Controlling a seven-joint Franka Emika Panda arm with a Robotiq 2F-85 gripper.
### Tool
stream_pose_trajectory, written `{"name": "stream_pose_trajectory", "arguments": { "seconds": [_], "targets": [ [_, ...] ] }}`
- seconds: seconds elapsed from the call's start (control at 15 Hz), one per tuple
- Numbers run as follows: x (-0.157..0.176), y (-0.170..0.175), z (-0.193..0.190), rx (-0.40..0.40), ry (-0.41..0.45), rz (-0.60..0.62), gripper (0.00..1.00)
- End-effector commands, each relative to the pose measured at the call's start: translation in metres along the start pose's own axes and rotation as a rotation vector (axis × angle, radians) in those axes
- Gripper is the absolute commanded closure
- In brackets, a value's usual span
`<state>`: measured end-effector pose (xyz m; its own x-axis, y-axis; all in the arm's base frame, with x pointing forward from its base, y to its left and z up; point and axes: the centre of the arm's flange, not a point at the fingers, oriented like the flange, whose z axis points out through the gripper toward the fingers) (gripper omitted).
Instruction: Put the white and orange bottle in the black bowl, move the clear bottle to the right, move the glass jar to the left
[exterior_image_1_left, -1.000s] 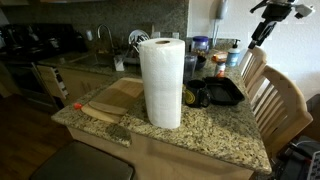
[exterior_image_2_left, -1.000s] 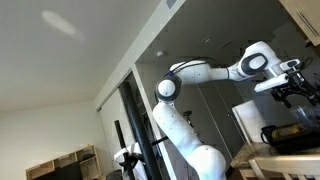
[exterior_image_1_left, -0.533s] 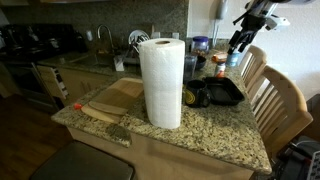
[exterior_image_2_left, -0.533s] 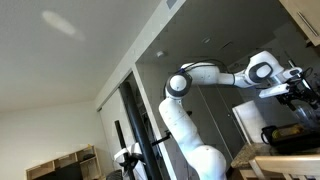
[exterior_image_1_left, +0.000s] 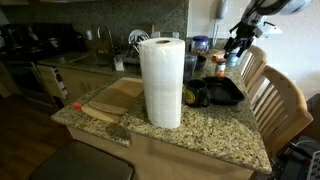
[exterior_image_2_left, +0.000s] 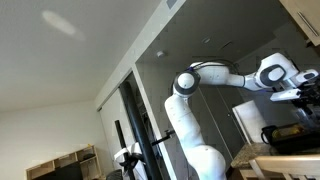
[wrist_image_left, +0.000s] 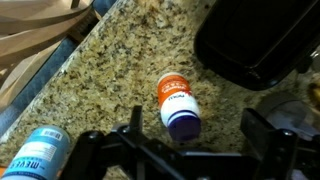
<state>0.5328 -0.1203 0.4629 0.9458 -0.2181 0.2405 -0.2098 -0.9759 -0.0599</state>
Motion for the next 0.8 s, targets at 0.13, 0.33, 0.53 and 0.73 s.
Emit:
{"name": "stream_pose_trajectory", "arguments": {
  "seconds": [0.13,0.33,0.53,0.73],
  "targets": [
    [0.016,0.012,0.039,-0.023,-0.027,0.047,0.0],
    [0.021,0.003,0.037,-0.016,-0.022,0.035,0.0],
    [0.034,-0.027,0.051,-0.017,0.009,0.049,0.0],
    [0.027,-0.032,0.047,-0.009,-0.004,0.06,0.0]
  ]
}}
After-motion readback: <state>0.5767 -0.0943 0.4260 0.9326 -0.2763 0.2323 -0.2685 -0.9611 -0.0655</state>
